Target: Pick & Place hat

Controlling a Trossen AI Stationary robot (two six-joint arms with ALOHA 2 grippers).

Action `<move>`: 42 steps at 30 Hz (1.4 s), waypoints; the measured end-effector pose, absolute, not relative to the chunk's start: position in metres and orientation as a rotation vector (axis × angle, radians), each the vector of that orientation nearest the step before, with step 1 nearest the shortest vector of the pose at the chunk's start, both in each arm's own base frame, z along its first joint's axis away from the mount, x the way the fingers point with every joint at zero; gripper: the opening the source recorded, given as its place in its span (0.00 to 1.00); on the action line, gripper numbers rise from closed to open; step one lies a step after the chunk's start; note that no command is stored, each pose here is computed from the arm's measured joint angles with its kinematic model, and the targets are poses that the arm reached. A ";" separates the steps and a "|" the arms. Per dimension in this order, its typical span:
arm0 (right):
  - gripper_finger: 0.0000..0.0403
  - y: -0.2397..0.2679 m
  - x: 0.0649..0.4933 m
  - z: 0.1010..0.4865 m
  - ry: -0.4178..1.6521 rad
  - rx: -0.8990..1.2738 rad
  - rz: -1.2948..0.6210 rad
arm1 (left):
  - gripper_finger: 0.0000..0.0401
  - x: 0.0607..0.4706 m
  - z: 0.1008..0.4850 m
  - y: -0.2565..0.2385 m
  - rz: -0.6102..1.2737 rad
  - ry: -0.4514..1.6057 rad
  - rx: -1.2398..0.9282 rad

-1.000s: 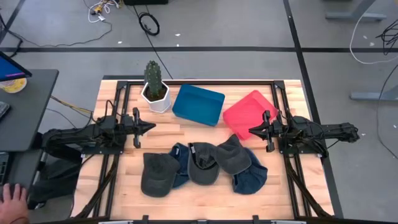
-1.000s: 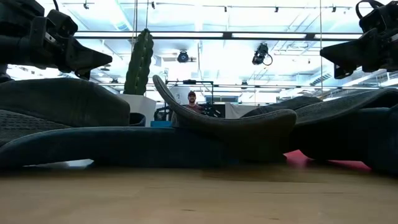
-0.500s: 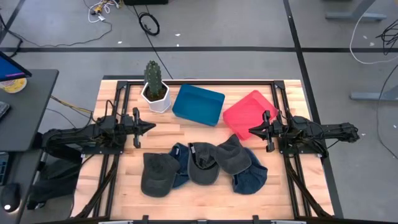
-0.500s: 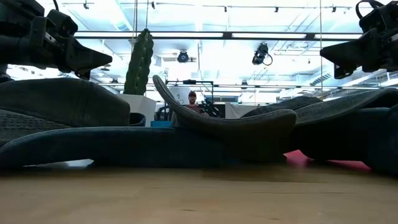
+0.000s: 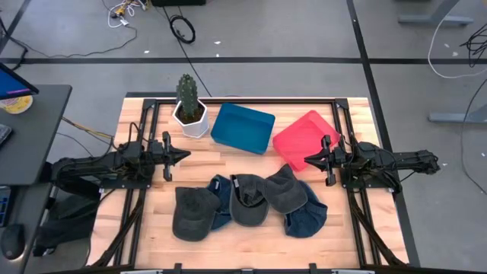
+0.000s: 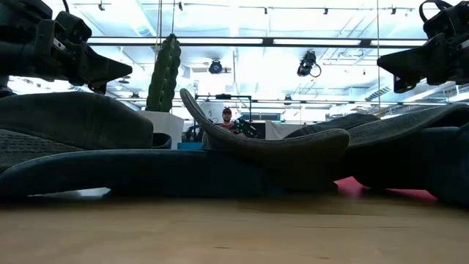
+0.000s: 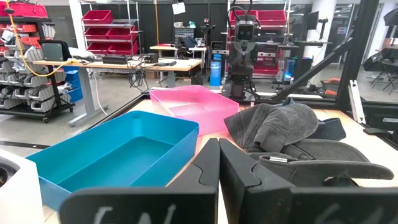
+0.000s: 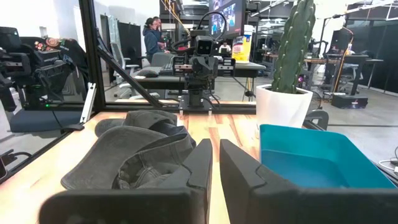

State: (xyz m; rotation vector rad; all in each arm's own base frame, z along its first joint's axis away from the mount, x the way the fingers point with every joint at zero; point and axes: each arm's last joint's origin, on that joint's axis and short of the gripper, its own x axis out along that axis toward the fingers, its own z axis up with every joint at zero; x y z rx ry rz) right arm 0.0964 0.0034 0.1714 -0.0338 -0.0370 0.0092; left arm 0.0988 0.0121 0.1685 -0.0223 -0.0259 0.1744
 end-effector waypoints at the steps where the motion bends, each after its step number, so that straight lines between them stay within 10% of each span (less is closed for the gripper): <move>1: 0.09 0.003 0.096 0.171 -0.037 -0.034 0.009 | 0.01 0.099 0.168 0.012 0.174 -0.025 -0.022; 29: 0.09 0.003 0.096 0.173 -0.051 -0.032 0.009 | 0.01 0.099 0.169 0.012 0.174 -0.026 -0.021; 42: 0.09 0.002 0.095 0.183 -0.168 0.420 -0.011 | 0.01 0.098 0.176 0.012 0.175 -0.119 -0.157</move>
